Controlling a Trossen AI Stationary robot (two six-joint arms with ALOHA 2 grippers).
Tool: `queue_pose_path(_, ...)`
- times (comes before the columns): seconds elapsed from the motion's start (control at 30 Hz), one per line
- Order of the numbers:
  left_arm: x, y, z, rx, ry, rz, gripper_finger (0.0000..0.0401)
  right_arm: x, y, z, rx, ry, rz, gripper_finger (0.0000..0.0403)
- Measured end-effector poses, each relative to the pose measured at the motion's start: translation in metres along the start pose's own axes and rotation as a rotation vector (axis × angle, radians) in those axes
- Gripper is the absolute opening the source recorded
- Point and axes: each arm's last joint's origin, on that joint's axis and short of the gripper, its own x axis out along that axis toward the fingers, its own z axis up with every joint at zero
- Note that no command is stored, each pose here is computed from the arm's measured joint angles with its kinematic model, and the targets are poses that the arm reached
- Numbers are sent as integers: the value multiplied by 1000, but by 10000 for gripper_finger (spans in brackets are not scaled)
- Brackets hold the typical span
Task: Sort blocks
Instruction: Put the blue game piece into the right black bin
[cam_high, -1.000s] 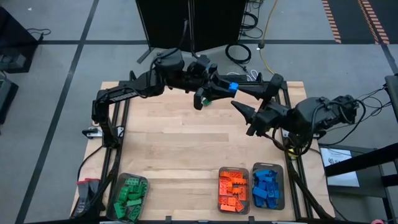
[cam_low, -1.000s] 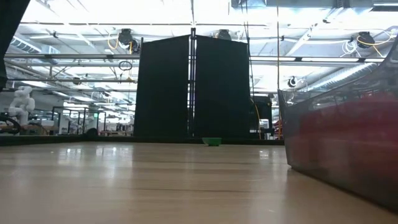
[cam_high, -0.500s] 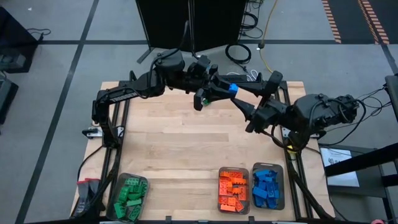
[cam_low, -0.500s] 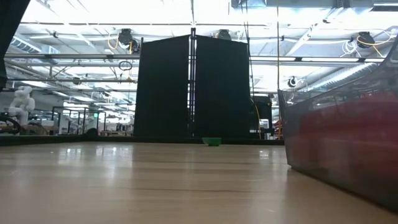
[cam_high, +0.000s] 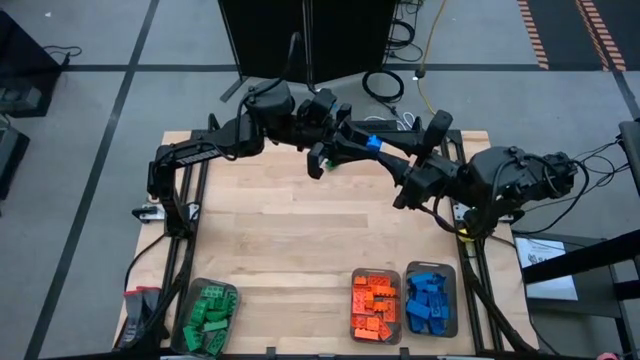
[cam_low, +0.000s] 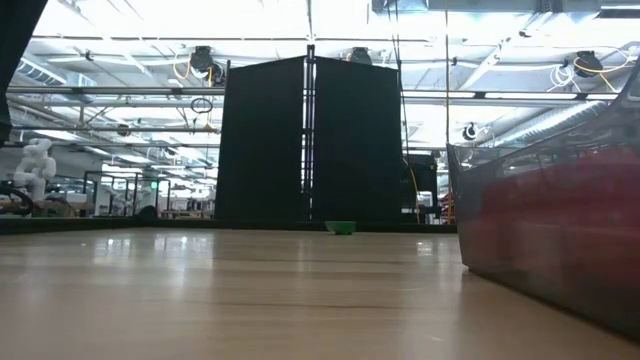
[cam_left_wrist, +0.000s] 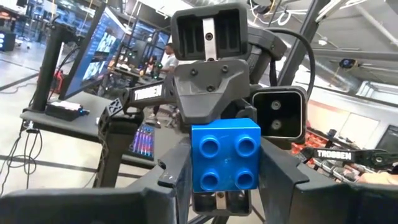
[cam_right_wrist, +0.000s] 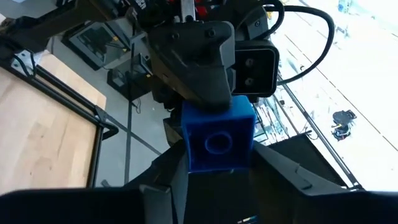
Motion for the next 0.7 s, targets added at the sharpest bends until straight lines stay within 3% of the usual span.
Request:
queue_pose_path(0.13,0,0,0,-1,2,1,126,0,0,0,0,-12,6,129)
queue_pose_path(0.47,0,0,0,6,4,7,126,2,-1,-1,8,-12,3,198)
queue_pose_path(0.7,0,0,0,5,2,13,126,2,-1,-1,-30,-12,3,202)
